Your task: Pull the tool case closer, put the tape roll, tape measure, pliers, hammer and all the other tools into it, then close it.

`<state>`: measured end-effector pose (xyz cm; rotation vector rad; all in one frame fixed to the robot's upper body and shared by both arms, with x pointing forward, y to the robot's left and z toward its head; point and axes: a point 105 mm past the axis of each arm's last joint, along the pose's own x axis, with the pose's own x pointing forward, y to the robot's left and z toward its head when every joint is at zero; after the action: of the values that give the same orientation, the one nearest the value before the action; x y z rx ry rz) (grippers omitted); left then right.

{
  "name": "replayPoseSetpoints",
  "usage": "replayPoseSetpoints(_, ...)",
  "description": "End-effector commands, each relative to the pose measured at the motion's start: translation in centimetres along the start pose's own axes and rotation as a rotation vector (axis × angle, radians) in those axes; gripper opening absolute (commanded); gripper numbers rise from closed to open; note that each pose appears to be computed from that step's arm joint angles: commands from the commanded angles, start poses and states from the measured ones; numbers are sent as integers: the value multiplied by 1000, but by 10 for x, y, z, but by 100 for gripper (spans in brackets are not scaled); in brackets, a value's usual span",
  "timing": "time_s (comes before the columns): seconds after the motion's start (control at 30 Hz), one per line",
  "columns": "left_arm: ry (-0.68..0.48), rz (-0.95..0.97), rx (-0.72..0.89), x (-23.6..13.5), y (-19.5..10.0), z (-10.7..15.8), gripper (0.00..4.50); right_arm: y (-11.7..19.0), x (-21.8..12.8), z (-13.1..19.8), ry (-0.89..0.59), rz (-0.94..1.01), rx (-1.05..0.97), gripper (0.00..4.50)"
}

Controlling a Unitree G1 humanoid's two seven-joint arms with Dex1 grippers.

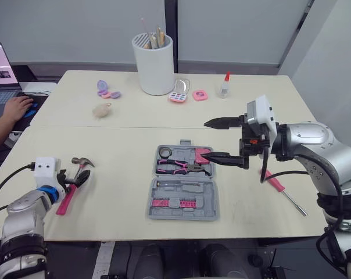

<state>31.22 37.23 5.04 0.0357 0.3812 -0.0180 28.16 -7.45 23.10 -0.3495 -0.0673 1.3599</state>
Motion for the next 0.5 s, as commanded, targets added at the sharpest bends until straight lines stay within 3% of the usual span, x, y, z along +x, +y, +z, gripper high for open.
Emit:
replayPoseSetpoints(0.03,-11,-10,39,5,2,7,447,2,-7,13,-21,-17,-47,450)
replayPoseSetpoints(0.17,4,-25,45,12,1,5,447,3,-7,14,-18,-19,-48,450)
replayPoseSetpoints(0.2,13,-21,50,13,1,4,429,3,-8,14,-17,-19,-49,450)
replayPoseSetpoints(0.27,21,-9,48,14,3,2,387,3,-8,14,-15,-22,-49,450)
replayPoseSetpoints(0.5,24,18,40,15,9,0,161,2,-8,12,-10,-30,-41,450)
